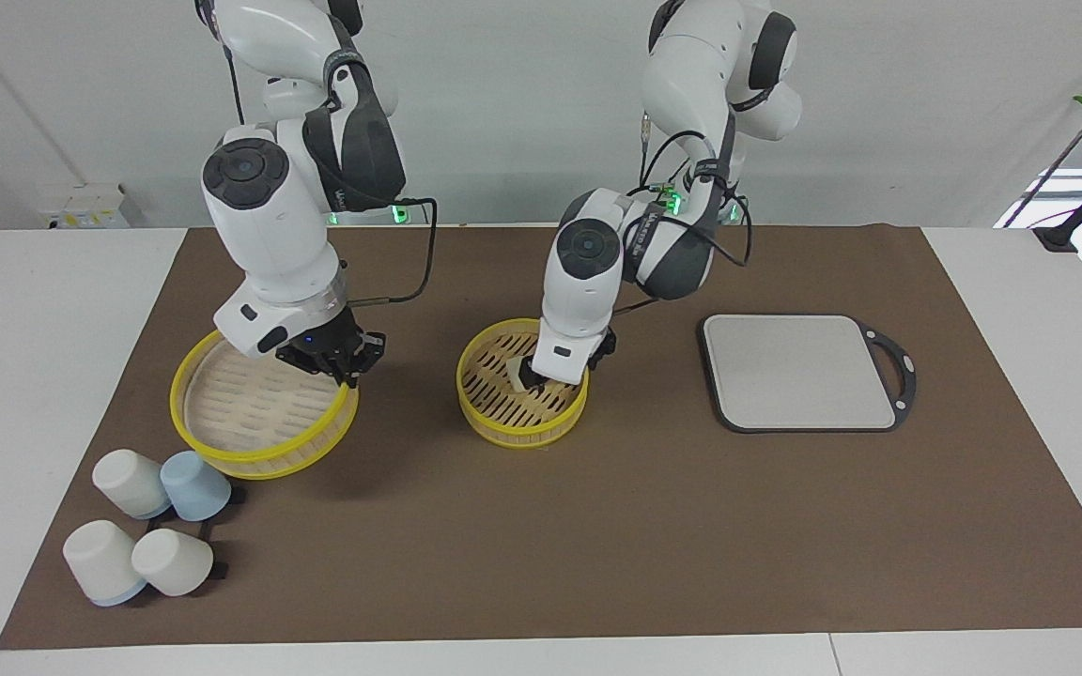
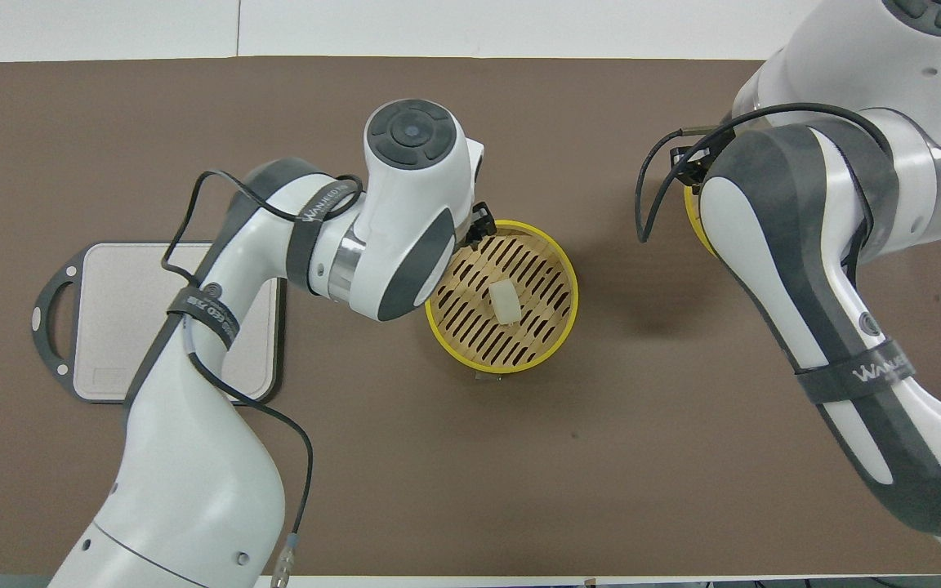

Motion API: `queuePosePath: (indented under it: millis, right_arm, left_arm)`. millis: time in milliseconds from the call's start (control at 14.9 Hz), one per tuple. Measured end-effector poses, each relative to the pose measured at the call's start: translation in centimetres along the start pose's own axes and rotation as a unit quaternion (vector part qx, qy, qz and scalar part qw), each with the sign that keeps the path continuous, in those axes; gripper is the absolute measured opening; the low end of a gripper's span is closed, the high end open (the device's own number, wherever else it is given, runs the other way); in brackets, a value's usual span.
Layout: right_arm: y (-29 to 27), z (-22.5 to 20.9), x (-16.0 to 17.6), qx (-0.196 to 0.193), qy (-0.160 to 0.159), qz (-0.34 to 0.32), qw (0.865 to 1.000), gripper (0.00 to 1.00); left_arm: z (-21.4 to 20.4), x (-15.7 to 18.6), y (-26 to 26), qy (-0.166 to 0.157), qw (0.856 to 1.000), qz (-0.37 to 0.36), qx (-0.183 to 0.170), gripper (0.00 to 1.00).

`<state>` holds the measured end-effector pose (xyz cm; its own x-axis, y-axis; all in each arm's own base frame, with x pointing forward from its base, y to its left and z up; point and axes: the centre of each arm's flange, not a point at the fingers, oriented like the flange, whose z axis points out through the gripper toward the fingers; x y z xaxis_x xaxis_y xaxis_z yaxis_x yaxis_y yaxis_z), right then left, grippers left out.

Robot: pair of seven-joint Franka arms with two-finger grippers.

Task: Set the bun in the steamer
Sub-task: 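Bring the lid over the steamer with the right gripper while the left gripper withdraws, then lower the lid onto the steamer with the right gripper while the left gripper retracts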

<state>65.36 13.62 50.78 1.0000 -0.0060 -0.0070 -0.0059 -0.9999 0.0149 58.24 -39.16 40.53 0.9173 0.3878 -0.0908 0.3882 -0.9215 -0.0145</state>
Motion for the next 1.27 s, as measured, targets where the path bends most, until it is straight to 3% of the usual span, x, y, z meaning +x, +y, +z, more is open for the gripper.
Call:
queuePosePath:
  millis: [268,469,871,1272]
  right_arm:
    - [-9.7,-0.4,-2.8,0.003,0.008,0.026,1.000,0.09]
    - [-17.5,0.1,-5.6,0.010,0.018,0.047,0.999,0.09]
    - [-26.4,4.3,-7.2,0.012,0.014,0.101,0.995,0.09]
    - [-31.3,7.1,-8.6,0.023,0.021,0.128,0.991,0.09]
  left_arm:
    - [-6.0,5.9,-6.7,0.011,0.998,-0.059,-0.022,1.00]
    - [-9.3,8.2,-11.8,0.001,0.999,-0.051,-0.010,1.00]
    - [-14.0,10.1,-20.3,-0.022,1.000,-0.018,-0.011,1.00]
    - [-17.3,8.6,-26.5,-0.040,0.998,0.036,-0.022,1.00]
